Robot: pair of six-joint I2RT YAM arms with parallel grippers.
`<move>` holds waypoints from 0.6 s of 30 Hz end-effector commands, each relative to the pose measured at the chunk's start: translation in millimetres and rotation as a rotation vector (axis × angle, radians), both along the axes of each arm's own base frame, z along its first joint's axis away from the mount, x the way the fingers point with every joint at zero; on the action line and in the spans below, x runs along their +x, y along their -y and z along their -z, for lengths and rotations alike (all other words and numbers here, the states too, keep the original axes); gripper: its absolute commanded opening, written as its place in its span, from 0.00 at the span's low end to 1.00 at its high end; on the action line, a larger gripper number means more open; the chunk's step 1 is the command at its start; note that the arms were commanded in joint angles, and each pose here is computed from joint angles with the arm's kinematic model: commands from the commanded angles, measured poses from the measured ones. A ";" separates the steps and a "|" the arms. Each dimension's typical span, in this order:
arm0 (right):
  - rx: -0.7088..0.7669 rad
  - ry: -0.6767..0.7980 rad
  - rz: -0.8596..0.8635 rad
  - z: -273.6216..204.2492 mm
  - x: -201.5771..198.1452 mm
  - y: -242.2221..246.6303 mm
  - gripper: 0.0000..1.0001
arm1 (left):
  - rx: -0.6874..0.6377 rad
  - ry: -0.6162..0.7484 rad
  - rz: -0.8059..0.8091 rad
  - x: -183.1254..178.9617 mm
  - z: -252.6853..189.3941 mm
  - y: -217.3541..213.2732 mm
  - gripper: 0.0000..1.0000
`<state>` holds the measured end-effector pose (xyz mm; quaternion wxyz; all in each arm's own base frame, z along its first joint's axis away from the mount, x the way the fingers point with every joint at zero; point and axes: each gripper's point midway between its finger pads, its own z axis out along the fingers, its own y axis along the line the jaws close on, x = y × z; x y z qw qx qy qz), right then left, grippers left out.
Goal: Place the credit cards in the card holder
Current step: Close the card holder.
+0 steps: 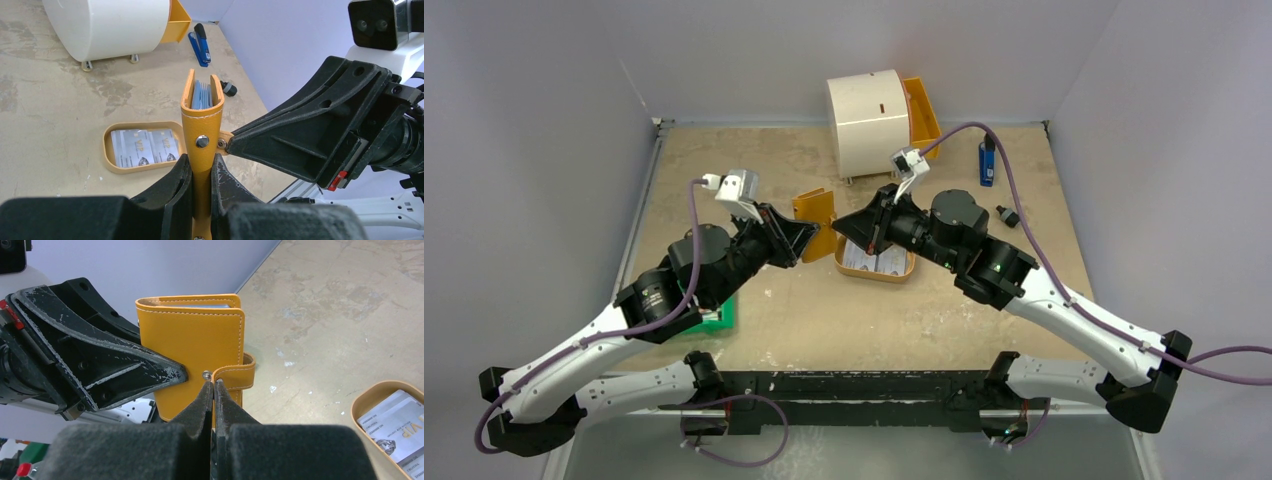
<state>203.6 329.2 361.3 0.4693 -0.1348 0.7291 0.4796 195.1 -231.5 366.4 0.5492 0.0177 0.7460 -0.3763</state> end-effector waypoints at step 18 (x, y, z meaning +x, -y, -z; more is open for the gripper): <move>0.089 0.071 -0.047 -33.9 -6.8 -5.1 0.00 | -0.086 0.065 0.006 1.5 -33.0 3.5 0.00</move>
